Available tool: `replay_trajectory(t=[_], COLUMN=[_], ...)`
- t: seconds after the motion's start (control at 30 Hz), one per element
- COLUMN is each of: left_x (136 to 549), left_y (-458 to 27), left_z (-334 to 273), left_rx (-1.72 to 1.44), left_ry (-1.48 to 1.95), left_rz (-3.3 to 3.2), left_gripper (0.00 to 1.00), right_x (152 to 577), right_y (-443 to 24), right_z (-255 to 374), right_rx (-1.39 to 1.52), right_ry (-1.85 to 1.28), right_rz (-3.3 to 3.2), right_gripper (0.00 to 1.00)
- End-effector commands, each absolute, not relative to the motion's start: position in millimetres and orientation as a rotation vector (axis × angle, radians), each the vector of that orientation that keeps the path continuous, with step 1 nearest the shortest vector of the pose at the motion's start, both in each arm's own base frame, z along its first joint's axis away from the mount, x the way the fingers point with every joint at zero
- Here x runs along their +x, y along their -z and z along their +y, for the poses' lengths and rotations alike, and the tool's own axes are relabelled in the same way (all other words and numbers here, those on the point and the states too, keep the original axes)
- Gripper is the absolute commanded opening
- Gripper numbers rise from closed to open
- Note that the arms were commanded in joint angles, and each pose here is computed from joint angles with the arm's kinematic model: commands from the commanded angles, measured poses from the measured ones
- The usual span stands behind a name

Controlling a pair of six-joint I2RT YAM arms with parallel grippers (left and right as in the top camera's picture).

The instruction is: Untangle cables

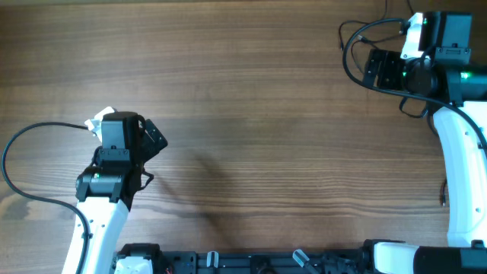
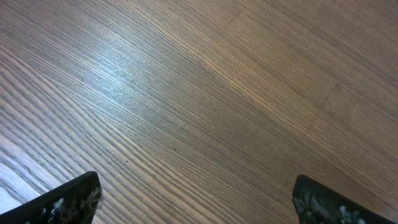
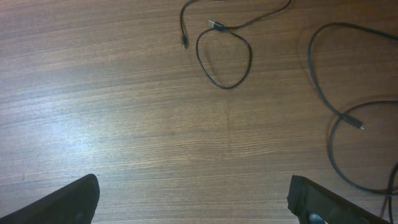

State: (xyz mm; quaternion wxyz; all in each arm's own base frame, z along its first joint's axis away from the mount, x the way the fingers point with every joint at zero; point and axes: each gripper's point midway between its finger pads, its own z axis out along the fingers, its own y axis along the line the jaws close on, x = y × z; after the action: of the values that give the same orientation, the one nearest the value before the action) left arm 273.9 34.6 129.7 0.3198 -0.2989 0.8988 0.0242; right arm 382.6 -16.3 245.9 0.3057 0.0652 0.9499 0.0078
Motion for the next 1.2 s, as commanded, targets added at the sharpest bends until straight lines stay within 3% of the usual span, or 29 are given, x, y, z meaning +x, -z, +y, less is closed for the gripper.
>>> replay_trajectory(t=[0.0, 0.37, 0.73, 1.17], left_x=[274.9, 257.6, 258.6, 257.0], left_y=[-130.7, -127.8, -115.8, -160.6], left_z=[35.1, 26.5, 0.1, 8.4], left_rx=[-0.797, -0.765, -0.634, -0.529], left_ry=[-0.055, -0.031, 0.288, 0.402], left_rz=[2.356, 2.395, 2.096, 1.567], left_gripper=[1.0, 1.0, 1.0, 1.0], right_x=[382.5, 382.5, 382.5, 382.5], right_y=[-244.6, -244.6, -244.6, -244.6], right_z=[-15.2, -15.2, -15.2, -15.2], right_rx=[0.192, 0.192, 0.192, 0.192], right_ry=[-0.039, -0.039, -0.039, -0.039], right_rz=[2.514, 2.515, 2.514, 2.515], right_gripper=[1.0, 1.0, 1.0, 1.0])
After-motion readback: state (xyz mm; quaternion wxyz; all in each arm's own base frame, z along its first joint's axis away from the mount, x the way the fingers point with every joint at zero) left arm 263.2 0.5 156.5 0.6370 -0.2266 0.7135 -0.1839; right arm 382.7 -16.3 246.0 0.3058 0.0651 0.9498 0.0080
